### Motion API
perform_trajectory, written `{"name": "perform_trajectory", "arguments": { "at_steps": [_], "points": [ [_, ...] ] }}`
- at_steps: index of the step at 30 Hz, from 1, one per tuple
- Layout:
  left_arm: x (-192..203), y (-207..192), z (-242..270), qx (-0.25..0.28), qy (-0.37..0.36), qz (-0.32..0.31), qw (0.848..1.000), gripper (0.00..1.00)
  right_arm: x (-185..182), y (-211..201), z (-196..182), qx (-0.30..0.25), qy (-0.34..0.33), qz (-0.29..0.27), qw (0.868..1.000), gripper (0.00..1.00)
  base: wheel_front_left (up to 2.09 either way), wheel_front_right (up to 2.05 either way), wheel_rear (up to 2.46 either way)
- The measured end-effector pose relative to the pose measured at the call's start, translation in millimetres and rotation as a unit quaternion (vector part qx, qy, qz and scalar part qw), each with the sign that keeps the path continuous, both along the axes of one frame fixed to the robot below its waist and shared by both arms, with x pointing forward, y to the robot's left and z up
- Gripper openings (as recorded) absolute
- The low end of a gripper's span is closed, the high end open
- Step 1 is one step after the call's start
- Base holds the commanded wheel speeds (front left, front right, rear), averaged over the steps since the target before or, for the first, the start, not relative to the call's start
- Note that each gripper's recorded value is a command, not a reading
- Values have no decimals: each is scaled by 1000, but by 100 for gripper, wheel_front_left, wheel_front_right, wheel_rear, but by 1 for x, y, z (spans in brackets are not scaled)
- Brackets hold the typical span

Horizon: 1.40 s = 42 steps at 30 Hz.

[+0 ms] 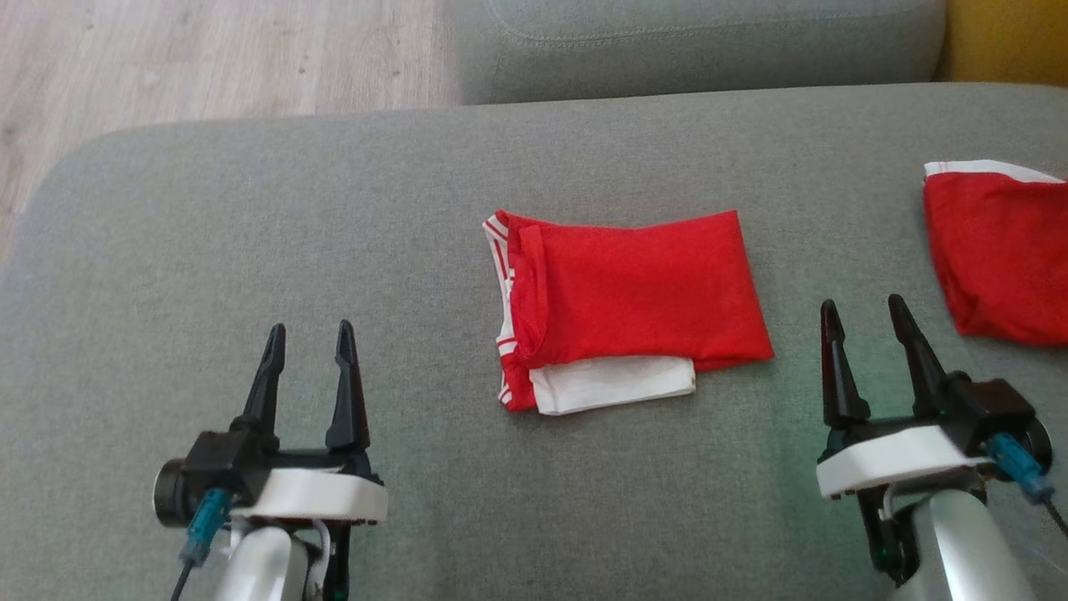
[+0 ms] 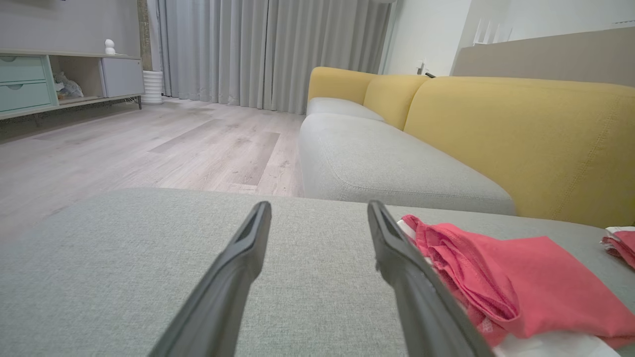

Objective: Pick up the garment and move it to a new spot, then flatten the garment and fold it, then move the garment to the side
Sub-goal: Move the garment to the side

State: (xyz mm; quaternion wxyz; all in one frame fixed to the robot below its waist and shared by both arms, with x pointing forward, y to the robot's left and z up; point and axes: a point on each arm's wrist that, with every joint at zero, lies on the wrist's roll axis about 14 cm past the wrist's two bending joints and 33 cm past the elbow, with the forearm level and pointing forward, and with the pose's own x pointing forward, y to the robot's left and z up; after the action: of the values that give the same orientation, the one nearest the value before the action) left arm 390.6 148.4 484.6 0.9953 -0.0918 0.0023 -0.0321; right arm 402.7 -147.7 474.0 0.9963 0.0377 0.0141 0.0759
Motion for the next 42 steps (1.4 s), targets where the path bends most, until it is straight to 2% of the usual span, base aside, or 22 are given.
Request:
{"name": "perform_trajectory", "arguments": {
  "at_steps": [8,14,18,21,25,26,27,34,42],
  "points": [
    [3,2,-11,1,16,3,1000,100,18,14,-12,-4,17,20,1000,100,0,0,0],
    [14,7,-18,5,25,7,1000,100,45,37,-46,2,91,49,995,100,0,0,0],
    [17,10,-24,7,33,8,999,100,58,49,-74,12,154,59,986,100,0,0,0],
    [16,17,-33,10,46,18,999,100,60,61,-103,6,212,75,974,100,0,0,0],
    [16,22,-33,12,47,24,999,100,69,67,-108,-7,231,86,969,100,0,0,0],
    [16,22,-33,12,47,24,999,100,71,68,-108,-11,234,90,968,41,0,0,0],
    [16,22,-32,12,46,24,999,100,71,69,-108,-14,236,92,967,0,0,0,0],
    [18,12,-23,9,32,11,999,100,65,69,-98,-43,206,104,972,0,0,0,0],
    [22,-17,-10,5,12,-31,999,100,62,45,-66,-107,145,94,979,0,0,0,0]
  ]
}}
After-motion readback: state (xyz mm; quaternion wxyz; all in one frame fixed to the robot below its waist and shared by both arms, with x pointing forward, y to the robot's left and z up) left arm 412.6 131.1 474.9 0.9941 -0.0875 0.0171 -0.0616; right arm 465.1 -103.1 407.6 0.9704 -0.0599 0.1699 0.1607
